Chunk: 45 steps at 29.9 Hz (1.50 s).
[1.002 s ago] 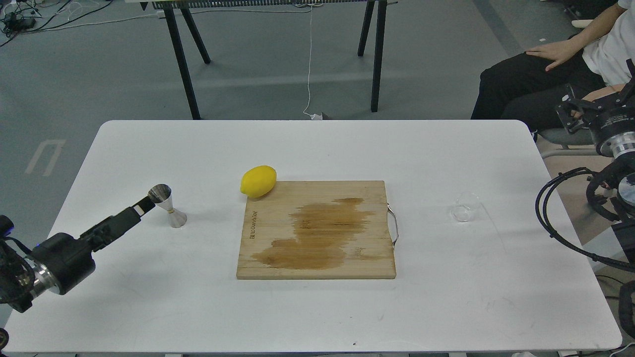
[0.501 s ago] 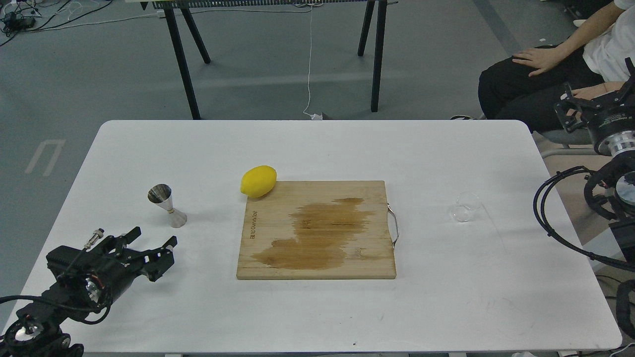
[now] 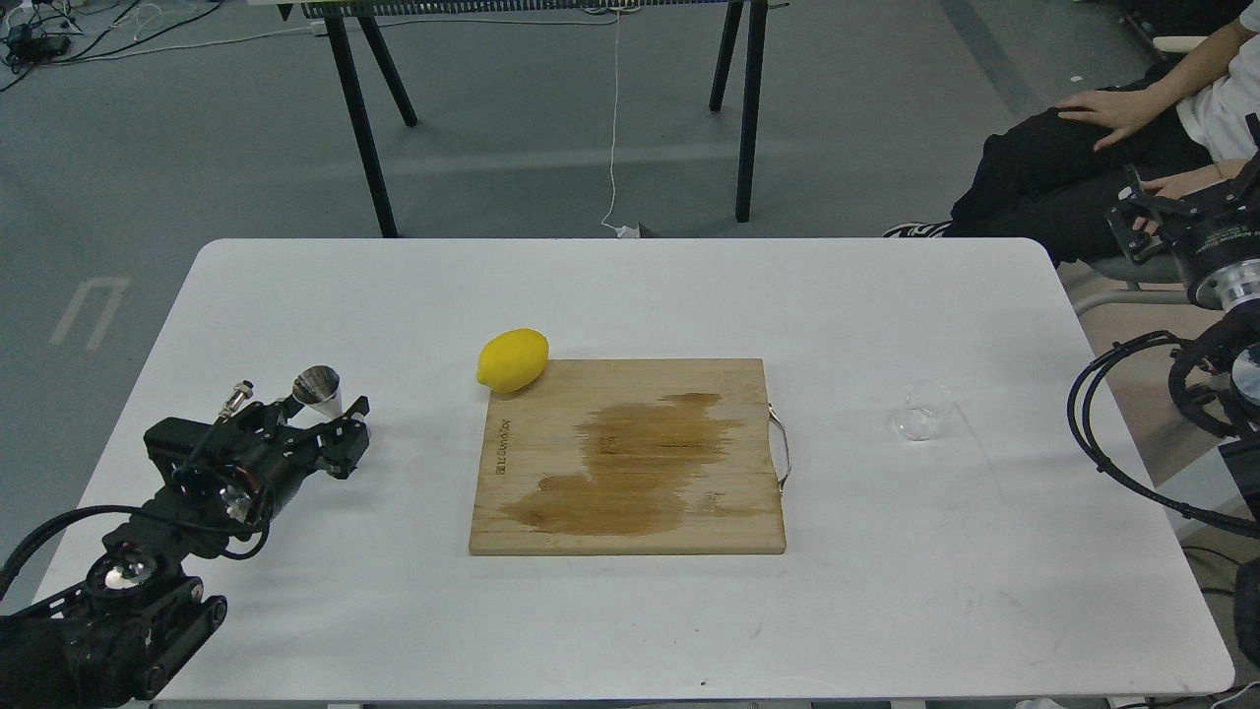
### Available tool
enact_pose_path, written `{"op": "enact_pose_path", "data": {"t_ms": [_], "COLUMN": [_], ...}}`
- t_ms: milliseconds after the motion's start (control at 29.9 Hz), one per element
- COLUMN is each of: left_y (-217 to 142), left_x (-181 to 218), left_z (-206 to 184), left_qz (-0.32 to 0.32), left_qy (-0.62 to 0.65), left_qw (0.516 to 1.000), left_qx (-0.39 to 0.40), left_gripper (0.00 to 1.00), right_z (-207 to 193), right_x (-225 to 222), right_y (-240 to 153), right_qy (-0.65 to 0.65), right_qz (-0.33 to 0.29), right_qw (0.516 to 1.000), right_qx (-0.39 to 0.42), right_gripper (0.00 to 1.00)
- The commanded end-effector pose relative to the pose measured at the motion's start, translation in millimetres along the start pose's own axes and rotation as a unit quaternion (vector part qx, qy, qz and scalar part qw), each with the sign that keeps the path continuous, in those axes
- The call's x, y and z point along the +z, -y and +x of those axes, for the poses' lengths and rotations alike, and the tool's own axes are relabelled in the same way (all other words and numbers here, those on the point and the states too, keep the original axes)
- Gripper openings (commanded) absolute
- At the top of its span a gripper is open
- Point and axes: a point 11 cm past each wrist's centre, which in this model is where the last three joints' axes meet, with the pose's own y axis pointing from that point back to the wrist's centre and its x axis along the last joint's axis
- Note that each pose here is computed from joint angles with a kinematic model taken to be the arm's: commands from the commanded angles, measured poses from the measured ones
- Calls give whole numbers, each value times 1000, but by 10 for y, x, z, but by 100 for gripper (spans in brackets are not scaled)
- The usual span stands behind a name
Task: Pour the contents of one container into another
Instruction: 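Carry the jigger with the left gripper onto the wooden cutting board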
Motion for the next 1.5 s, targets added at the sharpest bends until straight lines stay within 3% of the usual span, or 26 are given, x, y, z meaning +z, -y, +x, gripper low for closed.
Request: {"op": "enact_pose_path", "data": {"t_ms": [0,100,267,367,601,735,868,1169,1236,1369,1469], "left_y": [-3,0,36,124,354,404,410,354,379,512,523], "left_x": [-2,2,34,151,763,1308,1914,2775,2845,2671,2739], "left_z": [-19,-10,102,366,1297,1467,1416,705,621,501,507], "left_qz": [1,0,-5,-26,-122,-198,-265,-347,-344,-273,-270], "left_qy": [0,1,5,9,33,85,84,92,94,93,90], "left_qw": [1000,1000,1000,998,980,963,948,932,933,957,958], "left_qx": [-4,-1,24,63,156,161,158,56,45,32,34], "left_gripper": [26,15,10,9,9,8,8,9,9,13,15], "right_z": [4,4,3,4,27,43,58,76,76,76,82], "right_x": [-11,-14,-3,-11,-55,-83,-109,-115,-115,-115,-113], "right_y": [-2,-2,-2,-2,-11,-19,-25,-36,-36,-36,-41], "right_qy": [-1,-1,-1,-1,-4,-8,-9,-10,-10,-10,-11], "right_qz": [0,1,0,0,4,5,6,7,7,7,6], "right_qw": [1000,1000,1000,1000,1000,1000,1000,1000,1000,1000,1000], "right_qx": [0,0,0,0,3,5,7,9,9,9,9], "right_gripper": [100,100,100,100,100,100,100,100,100,100,100]}}
